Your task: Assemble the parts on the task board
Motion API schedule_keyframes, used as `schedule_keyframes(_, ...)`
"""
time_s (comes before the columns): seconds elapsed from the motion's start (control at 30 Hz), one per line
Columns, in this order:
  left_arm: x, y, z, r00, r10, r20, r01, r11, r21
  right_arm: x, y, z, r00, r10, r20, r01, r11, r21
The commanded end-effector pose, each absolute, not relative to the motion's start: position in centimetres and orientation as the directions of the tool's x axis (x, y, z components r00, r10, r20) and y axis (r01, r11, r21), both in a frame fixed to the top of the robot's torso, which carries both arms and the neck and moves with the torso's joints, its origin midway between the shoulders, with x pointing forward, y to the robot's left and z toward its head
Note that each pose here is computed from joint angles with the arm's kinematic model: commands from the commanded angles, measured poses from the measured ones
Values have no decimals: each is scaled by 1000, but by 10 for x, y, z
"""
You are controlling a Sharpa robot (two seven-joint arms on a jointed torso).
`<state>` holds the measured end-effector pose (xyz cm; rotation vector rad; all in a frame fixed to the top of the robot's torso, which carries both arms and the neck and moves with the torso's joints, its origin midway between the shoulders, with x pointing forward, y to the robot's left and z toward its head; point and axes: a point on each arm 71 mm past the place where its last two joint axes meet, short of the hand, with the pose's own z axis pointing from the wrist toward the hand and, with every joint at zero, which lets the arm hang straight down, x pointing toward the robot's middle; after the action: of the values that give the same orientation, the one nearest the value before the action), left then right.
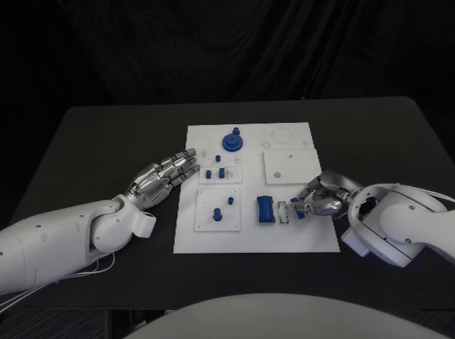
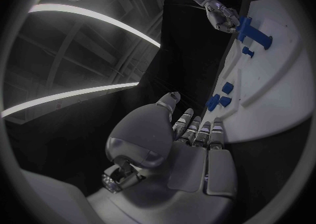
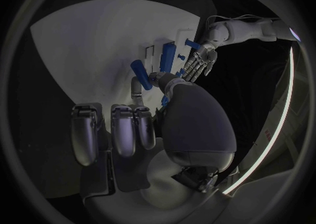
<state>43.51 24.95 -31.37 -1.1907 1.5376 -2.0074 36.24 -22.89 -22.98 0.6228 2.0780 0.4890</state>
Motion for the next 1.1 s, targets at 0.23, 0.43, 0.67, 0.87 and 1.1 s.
schedule_keyframes(0.23,430,247,-320,-588,-698,408,-243,-329,-913,364,-226,-233,-444,730,-520,370,678,635)
schedule_keyframes(0.43,430,246,-320,-590,-696,410,-246,-328,-912,364,-225,-235,-453,727,-516,386,682,622)
schedule_keyframes(0.67,430,245,-320,-592,-693,411,-248,-329,-911,364,-224,-238,-478,714,-511,400,695,598)
schedule_keyframes(0.87,430,244,-320,-594,-690,413,-251,-329,-910,363,-224,-240,-497,705,-506,409,705,580)
schedule_keyframes(1.1,430,242,-320,-597,-686,417,-254,-331,-909,362,-223,-241,-512,696,-503,410,713,569)
